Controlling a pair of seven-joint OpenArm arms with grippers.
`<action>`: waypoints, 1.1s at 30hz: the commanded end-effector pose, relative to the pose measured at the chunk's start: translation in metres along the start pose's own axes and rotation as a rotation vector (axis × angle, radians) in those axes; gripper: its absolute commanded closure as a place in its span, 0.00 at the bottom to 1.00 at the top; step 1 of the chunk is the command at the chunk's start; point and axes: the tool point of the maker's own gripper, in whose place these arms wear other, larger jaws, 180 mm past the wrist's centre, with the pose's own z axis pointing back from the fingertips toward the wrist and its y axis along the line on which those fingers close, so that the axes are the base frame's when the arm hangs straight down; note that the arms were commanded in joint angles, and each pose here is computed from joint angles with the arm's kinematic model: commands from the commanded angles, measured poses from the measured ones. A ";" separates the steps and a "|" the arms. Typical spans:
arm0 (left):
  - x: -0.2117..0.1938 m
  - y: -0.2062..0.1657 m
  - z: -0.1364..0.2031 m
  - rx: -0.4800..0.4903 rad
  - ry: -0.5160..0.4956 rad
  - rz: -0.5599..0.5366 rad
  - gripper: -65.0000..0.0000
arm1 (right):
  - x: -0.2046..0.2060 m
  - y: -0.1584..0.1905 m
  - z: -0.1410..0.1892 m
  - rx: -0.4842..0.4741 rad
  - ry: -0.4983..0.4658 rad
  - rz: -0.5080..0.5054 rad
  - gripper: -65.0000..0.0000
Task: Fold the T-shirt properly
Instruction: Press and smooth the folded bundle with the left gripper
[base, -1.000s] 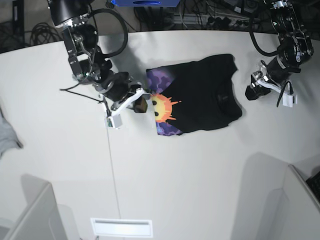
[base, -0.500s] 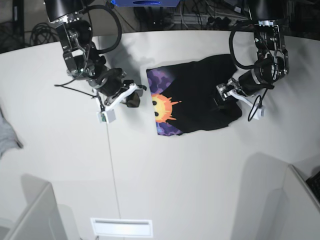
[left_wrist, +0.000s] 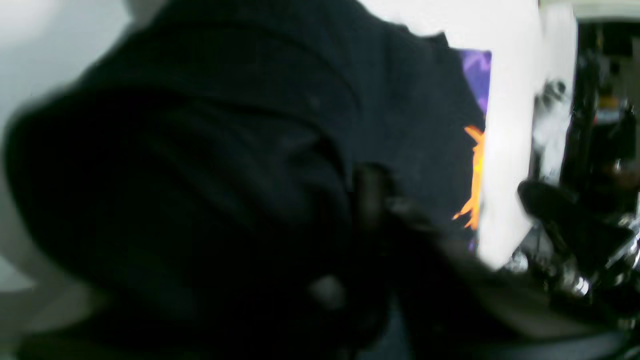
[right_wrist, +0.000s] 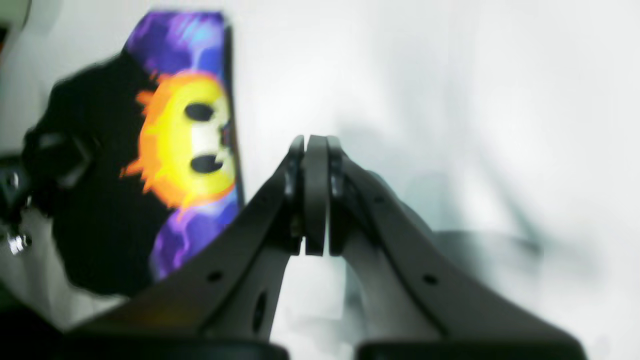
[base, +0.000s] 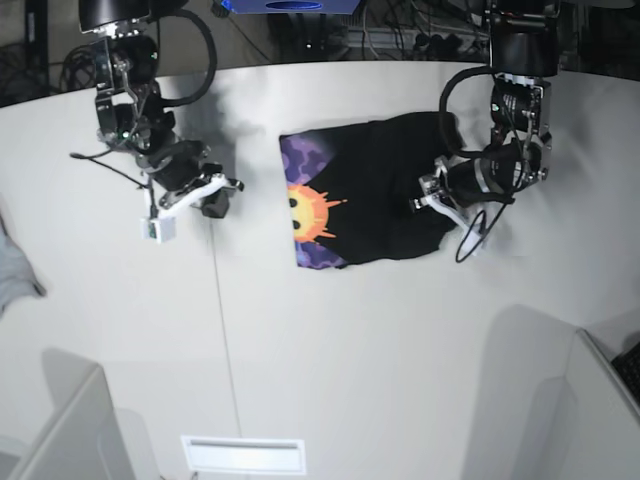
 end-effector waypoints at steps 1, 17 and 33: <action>-0.007 0.016 0.002 0.074 0.064 -0.027 0.90 | 0.013 -0.004 0.006 -0.004 -0.041 0.007 1.00; -0.014 -0.041 -0.048 0.192 0.468 -0.802 1.00 | 0.024 -0.122 0.067 -0.292 -0.157 -0.163 1.00; -0.041 -0.085 -0.084 0.171 0.621 -1.630 1.00 | -0.024 -0.148 0.091 -0.391 -0.139 -0.305 1.00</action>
